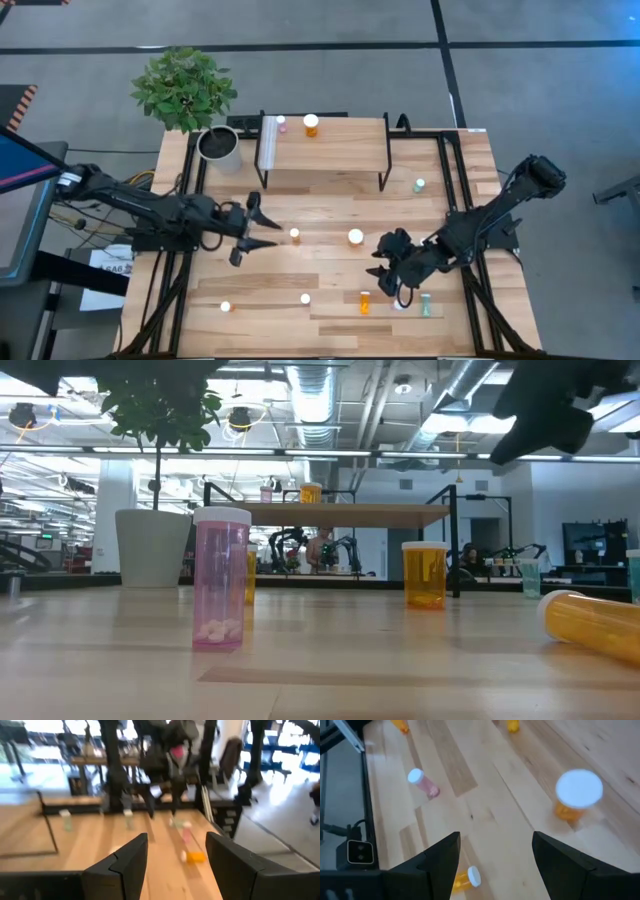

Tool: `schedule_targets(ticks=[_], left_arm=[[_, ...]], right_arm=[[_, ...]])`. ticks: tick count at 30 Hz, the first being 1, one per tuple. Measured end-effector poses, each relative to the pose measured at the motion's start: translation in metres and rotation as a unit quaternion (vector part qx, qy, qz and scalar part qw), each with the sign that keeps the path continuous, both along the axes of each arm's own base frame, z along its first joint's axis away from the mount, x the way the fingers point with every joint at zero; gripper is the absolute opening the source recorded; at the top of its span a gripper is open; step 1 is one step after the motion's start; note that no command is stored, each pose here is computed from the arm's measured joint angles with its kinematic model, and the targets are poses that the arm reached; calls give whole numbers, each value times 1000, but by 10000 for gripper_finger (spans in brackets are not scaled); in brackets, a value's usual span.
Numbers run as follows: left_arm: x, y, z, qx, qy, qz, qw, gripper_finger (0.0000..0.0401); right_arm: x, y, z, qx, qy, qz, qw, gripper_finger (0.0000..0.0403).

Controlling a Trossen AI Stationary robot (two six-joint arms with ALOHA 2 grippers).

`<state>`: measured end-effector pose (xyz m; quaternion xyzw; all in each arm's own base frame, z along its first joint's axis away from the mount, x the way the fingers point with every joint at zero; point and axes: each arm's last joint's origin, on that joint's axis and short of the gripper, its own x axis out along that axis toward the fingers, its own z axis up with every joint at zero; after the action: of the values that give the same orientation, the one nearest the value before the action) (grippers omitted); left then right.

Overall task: Pick and place medicine bottles onto shelf by color
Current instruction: Put the left pink pill bottle on the shelf aligned with the other pink bottle

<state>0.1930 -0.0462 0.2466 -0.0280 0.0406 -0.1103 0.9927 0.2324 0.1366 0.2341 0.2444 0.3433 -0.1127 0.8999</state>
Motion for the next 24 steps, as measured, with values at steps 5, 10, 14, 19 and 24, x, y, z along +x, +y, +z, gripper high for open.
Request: schedule_targets(ticks=[5,10,14,19,24], left_arm=[[16,-18,-7,14,68,-30,997,200],[32,-38,-16,28,107,-60,992,230],[47,-51,-29,27,148,-69,986,255],[66,-68,-51,32,201,-94,975,268],[84,-83,-69,44,244,-110,963,268]], right_arm=[[7,-2,-5,-23,-54,39,998,264],[11,-7,-10,-59,-88,65,992,243],[15,-19,-10,-88,-126,67,986,223],[12,-35,-11,-114,-190,65,973,201],[6,-40,-10,-131,-257,64,955,187]])
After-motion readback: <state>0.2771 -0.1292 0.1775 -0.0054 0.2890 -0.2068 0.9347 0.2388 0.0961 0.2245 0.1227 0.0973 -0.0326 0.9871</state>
